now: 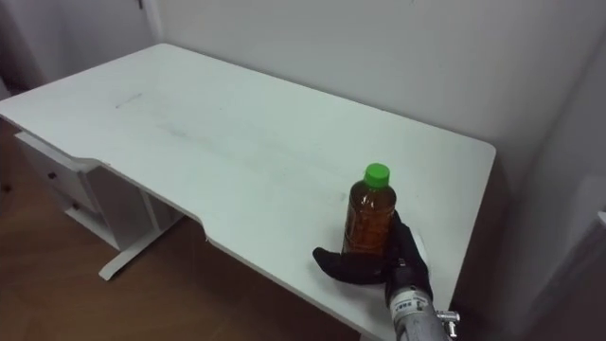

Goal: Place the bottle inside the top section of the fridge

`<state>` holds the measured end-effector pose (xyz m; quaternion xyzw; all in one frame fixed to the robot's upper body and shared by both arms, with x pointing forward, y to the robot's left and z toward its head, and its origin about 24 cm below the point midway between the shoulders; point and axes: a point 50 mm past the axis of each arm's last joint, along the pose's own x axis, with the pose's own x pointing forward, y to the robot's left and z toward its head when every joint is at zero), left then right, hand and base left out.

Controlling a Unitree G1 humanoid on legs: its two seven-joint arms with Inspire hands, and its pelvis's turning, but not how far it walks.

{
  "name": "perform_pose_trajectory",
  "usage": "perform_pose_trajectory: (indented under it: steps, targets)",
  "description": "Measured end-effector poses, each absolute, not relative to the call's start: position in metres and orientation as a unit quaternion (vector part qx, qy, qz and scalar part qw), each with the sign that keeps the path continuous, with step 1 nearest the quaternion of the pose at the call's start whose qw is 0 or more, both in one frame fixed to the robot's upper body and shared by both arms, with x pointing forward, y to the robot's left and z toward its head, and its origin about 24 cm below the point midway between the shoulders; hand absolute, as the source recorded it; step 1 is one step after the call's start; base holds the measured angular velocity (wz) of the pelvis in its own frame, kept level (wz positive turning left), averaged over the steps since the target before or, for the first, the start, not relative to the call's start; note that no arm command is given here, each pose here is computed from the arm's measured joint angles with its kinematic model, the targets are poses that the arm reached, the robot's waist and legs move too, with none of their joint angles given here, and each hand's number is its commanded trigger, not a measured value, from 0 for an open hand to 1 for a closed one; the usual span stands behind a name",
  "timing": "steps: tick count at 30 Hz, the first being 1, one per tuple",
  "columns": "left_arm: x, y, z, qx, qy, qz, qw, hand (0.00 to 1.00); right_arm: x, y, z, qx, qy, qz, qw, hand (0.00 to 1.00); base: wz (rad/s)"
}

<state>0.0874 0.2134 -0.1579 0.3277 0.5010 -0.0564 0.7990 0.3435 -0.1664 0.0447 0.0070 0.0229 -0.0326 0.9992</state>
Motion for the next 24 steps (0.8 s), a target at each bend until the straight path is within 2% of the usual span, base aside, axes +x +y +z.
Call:
perform_pose_trajectory:
  steps: [24]
  targets:
    - [0.0853, 0.2135, -0.1583, 0.328, 0.503, -0.057, 0.798, 0.0, 0.3434, -0.1683, 0.0442, 0.021, 0.027, -0.037, 0.999, 0.0, 0.0]
